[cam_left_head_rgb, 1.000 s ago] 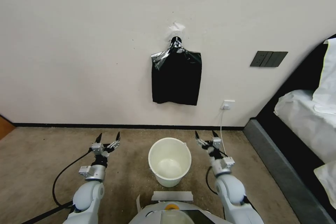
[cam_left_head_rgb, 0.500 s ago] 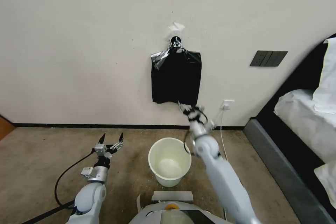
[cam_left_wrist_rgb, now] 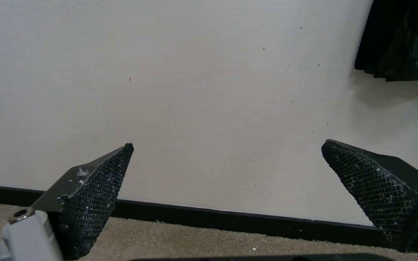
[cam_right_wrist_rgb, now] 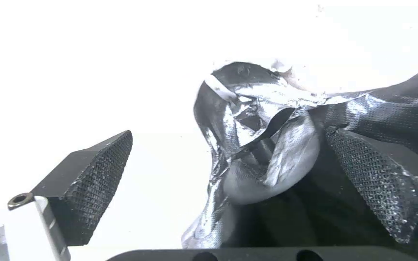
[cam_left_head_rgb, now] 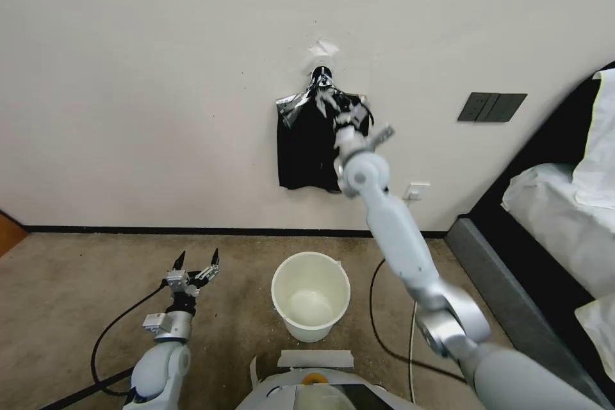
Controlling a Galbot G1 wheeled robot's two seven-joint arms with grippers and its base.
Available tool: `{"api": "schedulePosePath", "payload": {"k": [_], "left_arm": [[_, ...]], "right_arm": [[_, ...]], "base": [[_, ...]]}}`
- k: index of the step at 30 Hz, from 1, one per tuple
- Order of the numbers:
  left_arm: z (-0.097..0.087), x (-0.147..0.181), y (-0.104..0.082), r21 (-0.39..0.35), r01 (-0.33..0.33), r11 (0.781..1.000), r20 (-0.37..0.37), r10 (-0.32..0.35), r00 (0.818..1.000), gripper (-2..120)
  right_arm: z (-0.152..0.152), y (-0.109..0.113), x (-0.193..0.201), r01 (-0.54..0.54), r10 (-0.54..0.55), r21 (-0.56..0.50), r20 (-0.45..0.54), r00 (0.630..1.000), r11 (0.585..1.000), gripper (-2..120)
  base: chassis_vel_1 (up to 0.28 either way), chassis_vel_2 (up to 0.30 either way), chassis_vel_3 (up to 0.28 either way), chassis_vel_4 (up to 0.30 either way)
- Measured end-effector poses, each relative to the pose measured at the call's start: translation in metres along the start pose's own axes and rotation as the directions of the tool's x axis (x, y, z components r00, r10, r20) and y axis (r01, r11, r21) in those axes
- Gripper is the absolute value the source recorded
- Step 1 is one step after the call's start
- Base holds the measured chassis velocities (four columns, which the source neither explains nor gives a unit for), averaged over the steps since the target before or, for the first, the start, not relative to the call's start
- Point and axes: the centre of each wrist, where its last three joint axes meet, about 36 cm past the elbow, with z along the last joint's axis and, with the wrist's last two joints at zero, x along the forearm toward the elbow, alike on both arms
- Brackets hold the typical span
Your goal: Place a trash bag onto the trash bin.
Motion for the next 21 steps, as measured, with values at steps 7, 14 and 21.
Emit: {"api": "schedulePosePath", "payload": {"k": [7,14,21], "left_arm": [[-0.0029,0.0010,-0.0009,-0.001,0.015,1.000,0.009,-0.015,1.000,100],[0.0018,0.0040,-0.0022,0.004,0.025,1.000,0.000,-0.025,1.000,100],[0.0036,0.0043,-0.0039,0.009,0.027,1.000,-0.003,-0.027,1.000,100]], "right_arm": [[0.0076,-0.0067,0.0014,-0.019,0.019,0.014,0.003,1.000,1.000,69],[0.0089,-0.0109,0.0055,-0.022,0.021,0.031,0.009,1.000,0.999,42],[0.0123,-0.0118,0.0071,-0.019,0.019,0.039,0.008,1.000,0.999,21]], "base": [[0.000,0.000,0.000,0.000],[0.000,0.000,0.000,0.000],[0.000,0.000,0.000,0.000]]}}
